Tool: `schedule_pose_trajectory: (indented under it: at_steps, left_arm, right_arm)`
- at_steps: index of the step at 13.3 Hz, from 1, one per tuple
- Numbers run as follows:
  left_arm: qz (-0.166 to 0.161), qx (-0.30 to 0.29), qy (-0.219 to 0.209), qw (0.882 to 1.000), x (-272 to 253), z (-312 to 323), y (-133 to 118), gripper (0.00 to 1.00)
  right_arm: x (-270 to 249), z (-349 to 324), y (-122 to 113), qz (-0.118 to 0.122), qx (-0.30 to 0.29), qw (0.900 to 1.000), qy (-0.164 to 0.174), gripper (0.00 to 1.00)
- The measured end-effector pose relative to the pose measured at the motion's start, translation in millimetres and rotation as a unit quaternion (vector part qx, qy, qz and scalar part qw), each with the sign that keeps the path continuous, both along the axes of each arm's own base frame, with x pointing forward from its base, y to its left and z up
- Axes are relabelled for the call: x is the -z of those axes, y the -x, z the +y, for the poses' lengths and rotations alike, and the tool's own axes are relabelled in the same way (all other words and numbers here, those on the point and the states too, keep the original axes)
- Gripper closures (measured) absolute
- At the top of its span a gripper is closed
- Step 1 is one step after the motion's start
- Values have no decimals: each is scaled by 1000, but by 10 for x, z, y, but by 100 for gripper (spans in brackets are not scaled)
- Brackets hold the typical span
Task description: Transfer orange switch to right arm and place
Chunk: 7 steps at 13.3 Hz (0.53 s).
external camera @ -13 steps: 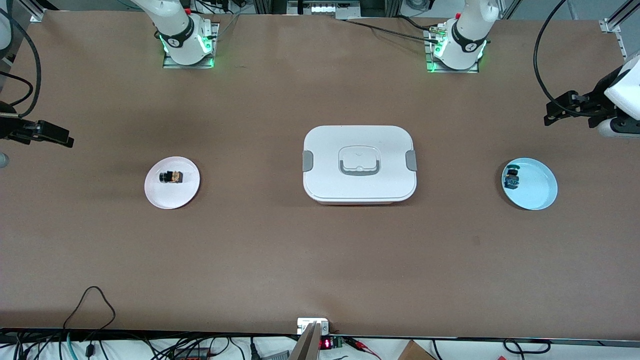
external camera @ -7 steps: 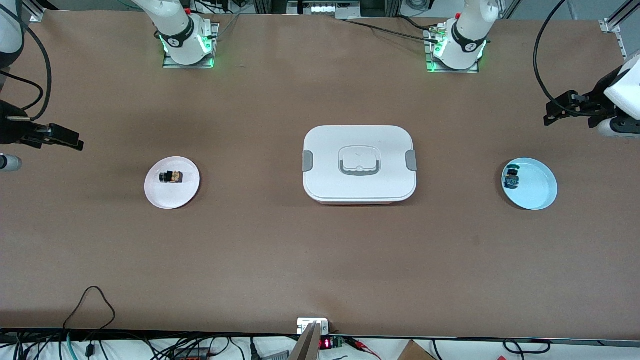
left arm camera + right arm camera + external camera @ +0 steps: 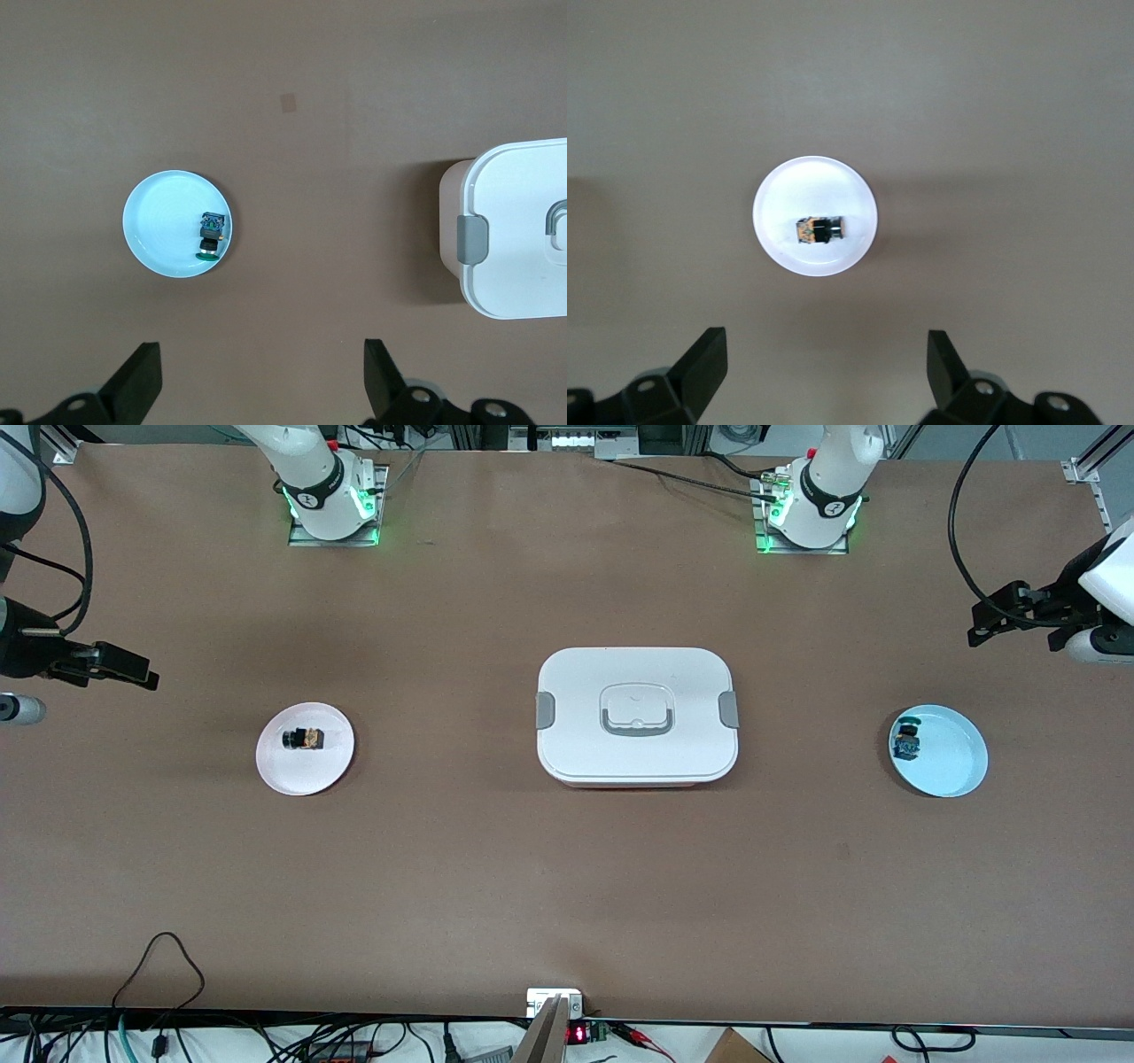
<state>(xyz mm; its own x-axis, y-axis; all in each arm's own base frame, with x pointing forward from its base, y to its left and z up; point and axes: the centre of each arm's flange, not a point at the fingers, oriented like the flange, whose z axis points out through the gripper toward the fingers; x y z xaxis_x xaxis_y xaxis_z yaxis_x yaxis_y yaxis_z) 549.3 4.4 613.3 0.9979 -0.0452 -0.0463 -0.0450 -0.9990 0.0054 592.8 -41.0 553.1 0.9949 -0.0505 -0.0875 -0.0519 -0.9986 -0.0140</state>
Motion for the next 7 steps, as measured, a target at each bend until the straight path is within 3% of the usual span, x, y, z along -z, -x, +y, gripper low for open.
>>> schedule_pose_trajectory:
  at_steps: [7]
  left_arm:
    - [0,-1,0,1000,-1,0,0,0]
  right_arm:
    - [-21,35,209,-4,-9,1000,12,0]
